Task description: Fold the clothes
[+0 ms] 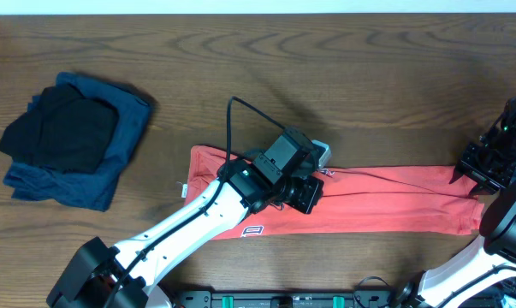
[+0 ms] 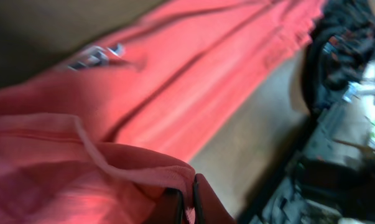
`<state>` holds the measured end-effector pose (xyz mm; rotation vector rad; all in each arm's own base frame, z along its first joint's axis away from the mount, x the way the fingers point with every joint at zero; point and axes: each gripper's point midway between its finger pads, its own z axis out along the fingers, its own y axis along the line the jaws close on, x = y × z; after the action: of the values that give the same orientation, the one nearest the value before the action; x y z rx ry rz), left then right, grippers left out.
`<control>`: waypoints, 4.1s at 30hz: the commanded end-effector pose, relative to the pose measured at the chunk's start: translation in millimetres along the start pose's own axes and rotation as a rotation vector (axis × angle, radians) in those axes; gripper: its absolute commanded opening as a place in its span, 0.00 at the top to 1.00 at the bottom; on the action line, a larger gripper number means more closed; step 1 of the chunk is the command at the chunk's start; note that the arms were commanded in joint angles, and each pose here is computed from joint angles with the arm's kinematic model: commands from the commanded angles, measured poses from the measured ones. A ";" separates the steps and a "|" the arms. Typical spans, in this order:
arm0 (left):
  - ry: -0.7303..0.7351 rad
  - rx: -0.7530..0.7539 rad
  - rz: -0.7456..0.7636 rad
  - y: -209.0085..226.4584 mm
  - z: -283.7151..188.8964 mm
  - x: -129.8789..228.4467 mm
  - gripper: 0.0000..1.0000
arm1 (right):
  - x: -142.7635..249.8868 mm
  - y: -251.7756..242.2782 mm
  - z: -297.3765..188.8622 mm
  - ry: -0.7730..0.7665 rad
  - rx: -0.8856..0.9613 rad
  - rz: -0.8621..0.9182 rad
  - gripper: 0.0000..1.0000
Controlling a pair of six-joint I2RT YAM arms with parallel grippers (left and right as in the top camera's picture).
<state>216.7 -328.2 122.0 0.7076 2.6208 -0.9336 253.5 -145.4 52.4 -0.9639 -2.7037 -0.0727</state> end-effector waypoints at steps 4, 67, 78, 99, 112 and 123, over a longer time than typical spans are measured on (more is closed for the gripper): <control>-0.102 -0.181 -0.006 32.4 2.9 -23.0 0.90 | -1.7 -0.8 -4.4 -0.010 -0.006 -0.010 0.55; 0.165 -0.637 -1.051 248.4 -110.5 123.4 0.94 | -2.9 0.0 -4.4 -0.016 -0.006 -0.012 0.55; 0.139 -0.630 -1.023 254.4 -104.2 124.0 0.87 | 2.5 -0.8 -1.6 0.006 -0.003 -0.029 0.48; 0.069 -0.457 -0.813 191.6 -127.4 70.1 0.65 | 0.4 -9.5 54.1 -0.027 0.048 -0.170 0.47; 0.209 -0.372 -0.460 128.0 -67.7 85.8 0.67 | -12.3 -1.8 10.1 -0.098 0.011 -0.165 0.48; 0.168 -0.248 -0.371 78.4 -16.4 74.7 0.62 | -12.9 -1.5 -38.6 -0.258 -0.004 -0.155 0.47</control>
<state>199.3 -230.5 75.9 0.3184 2.9661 -0.6273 267.2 -156.4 75.9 -0.8078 -2.9774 0.0012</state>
